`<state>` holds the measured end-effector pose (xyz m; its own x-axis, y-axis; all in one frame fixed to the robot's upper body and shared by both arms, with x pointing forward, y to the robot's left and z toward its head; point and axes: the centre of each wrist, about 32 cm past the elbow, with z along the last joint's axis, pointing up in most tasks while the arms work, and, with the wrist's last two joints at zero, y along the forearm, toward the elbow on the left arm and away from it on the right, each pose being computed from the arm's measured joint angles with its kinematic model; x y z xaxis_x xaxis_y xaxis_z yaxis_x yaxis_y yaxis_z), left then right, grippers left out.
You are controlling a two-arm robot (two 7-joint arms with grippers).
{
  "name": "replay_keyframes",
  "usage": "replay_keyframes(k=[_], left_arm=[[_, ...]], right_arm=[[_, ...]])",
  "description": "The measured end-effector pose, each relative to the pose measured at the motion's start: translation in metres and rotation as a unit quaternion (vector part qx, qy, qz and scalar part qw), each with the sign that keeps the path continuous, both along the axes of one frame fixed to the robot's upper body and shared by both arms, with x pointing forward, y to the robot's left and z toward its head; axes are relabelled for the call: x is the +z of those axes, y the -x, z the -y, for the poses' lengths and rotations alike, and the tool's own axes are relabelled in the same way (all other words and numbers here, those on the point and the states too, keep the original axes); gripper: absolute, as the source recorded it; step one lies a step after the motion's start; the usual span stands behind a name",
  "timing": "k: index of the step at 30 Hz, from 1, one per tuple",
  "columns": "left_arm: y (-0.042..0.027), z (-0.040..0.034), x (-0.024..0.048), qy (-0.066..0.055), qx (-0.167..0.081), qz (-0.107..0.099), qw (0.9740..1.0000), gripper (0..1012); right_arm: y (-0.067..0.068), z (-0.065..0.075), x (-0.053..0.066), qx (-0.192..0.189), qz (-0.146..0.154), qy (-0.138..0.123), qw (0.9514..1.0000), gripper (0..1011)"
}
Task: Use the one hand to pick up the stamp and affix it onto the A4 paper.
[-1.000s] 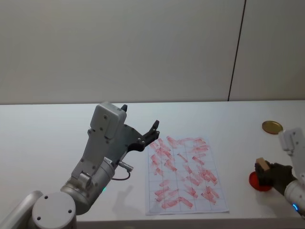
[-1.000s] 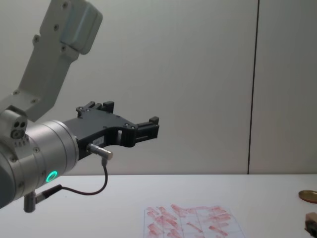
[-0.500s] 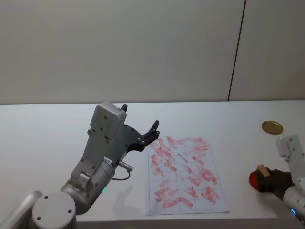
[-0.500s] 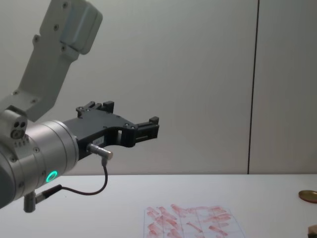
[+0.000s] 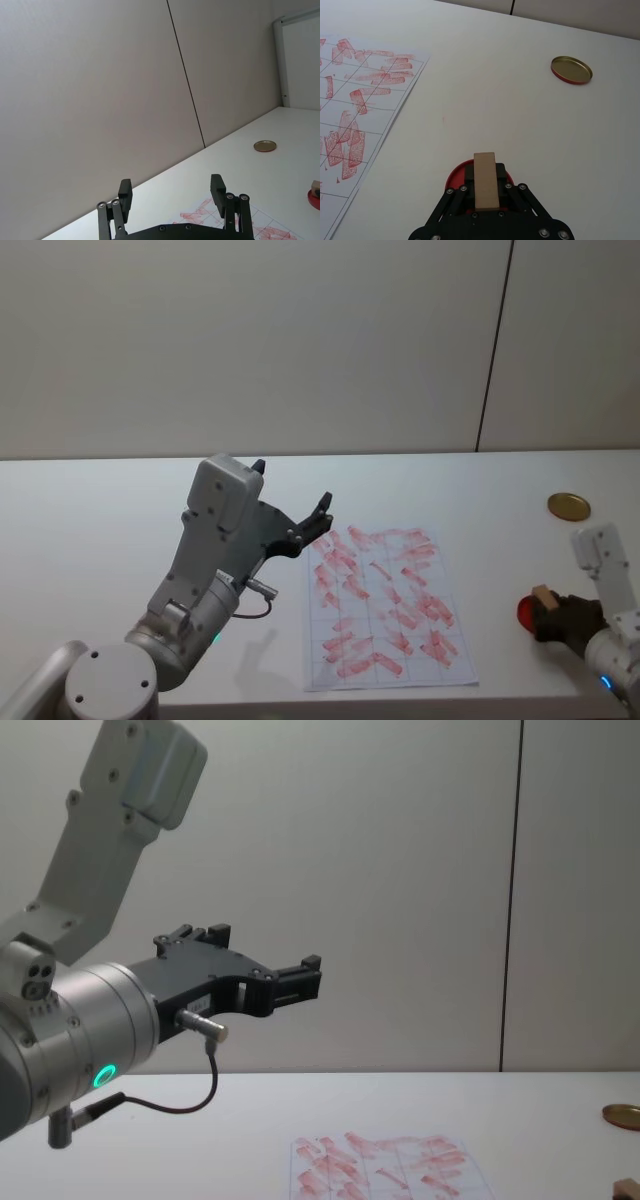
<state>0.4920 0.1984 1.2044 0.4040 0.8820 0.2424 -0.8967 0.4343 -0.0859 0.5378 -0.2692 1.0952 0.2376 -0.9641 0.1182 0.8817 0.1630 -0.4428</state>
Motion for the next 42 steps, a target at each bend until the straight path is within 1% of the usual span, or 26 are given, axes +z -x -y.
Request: replay_keyframes(k=[11, 17, 20, 26, 27, 29, 31, 35, 36, 39, 42], left_arm=[[0.0000, 0.0000, 0.0000, 0.000, 0.000, 0.000, 1.0000, 993], [0.0000, 0.0000, 0.0000, 0.000, 0.000, 0.000, 1.0000, 993], [0.0000, 0.0000, 0.0000, 0.000, 0.000, 0.000, 1.0000, 993], [0.0000, 0.0000, 0.0000, 0.000, 0.000, 0.000, 1.0000, 993], [0.0000, 0.0000, 0.0000, 0.000, 0.000, 0.000, 1.0000, 993], [0.0000, 0.0000, 0.0000, 0.000, 0.000, 0.000, 1.0000, 993], [0.0000, 0.0000, 0.0000, 0.000, 0.000, 0.000, 1.0000, 993], [0.0000, 0.0000, 0.0000, 0.000, 0.000, 0.000, 1.0000, 993], [0.0000, 0.0000, 0.0000, 0.000, 0.000, 0.000, 1.0000, 993], [0.0000, 0.0000, 0.0000, 0.000, 0.000, 0.000, 1.0000, 993], [0.0000, 0.0000, 0.0000, 0.000, 0.000, 0.000, 1.0000, 993]], right_arm=[[-0.004, -0.003, -0.002, 0.000, -0.004, -0.002, 1.0000, 221], [-0.005, -0.004, -0.001, 0.001, -0.004, -0.004, 1.0000, 221], [-0.006, -0.006, 0.002, 0.003, -0.001, -0.006, 1.0000, 220], [-0.007, -0.009, 0.013, 0.005, 0.016, -0.011, 0.9998, 221], [-0.007, -0.010, 0.018, 0.006, 0.024, -0.013, 0.9996, 221], [-0.007, -0.011, 0.022, 0.007, 0.031, -0.015, 0.9994, 220], [-0.007, -0.014, 0.034, 0.009, 0.047, -0.020, 0.9987, 220], [-0.006, -0.016, 0.044, 0.013, 0.060, -0.024, 0.9978, 221], [-0.006, -0.018, 0.050, 0.016, 0.067, -0.027, 0.9973, 221], [-0.004, -0.023, 0.058, 0.022, 0.075, -0.030, 0.9965, 221], [-0.003, -0.026, 0.063, 0.027, 0.079, -0.031, 0.9960, 220]])
